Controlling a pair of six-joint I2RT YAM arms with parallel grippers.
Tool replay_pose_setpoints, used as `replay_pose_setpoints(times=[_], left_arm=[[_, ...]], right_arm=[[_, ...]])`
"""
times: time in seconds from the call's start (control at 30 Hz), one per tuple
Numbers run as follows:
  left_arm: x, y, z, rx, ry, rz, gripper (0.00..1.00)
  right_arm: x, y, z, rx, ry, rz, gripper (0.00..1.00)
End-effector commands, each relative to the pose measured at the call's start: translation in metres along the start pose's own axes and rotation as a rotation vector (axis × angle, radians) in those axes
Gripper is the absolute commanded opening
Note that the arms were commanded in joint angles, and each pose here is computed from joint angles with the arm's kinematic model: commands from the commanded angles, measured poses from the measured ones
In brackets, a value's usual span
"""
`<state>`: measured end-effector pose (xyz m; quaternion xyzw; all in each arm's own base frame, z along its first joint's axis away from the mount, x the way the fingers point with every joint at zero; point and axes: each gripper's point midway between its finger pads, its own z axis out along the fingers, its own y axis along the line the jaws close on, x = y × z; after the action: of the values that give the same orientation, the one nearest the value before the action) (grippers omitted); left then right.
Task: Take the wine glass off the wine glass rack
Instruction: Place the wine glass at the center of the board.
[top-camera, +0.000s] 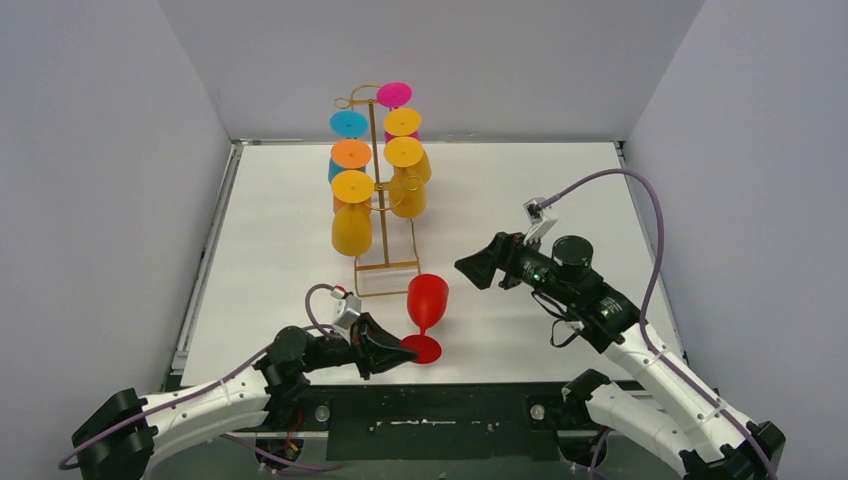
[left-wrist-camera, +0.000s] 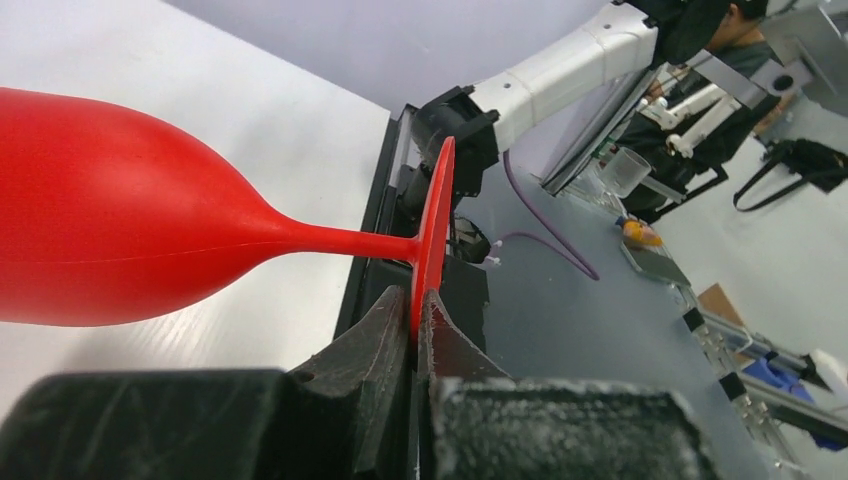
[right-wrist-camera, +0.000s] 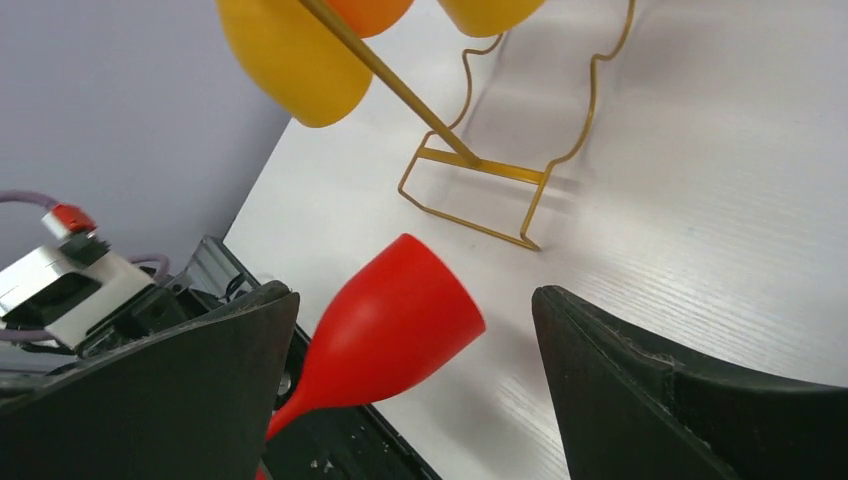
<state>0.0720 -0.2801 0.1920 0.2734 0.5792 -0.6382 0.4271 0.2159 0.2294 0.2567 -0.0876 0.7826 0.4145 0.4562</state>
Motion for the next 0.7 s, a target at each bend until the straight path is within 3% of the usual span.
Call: replay_pose_setpoints(times=[0.0, 0.13, 0.33, 0.5, 0.67], left_arm=[[-0.014, -0.034, -0.003, 0.193, -0.056, 0.176, 0.00], [-0.015, -0.046, -0.002, 0.266, -0.048, 0.243, 0.00], [-0.025, -0.057, 0.009, 0.339, -0.035, 0.315, 0.00], [-0.029, -0.069, 0.001, 0.406, -0.094, 0.381, 0.00], [-0.022, -0.072, -0.002, 0.439, -0.060, 0.419, 0.00]], right_arm=[[-0.008, 0.000, 0.004, -0.084, 0.015, 0.048, 0.91], [0.007, 0.002, 0.013, -0.149, 0.098, 0.102, 0.90], [-0.008, 0.015, 0.006, -0.254, 0.104, 0.093, 0.86], [0.000, 0.025, 0.004, -0.401, 0.209, 0.152, 0.68], [-0.003, 0.038, -0.009, -0.439, 0.233, 0.116, 0.63]])
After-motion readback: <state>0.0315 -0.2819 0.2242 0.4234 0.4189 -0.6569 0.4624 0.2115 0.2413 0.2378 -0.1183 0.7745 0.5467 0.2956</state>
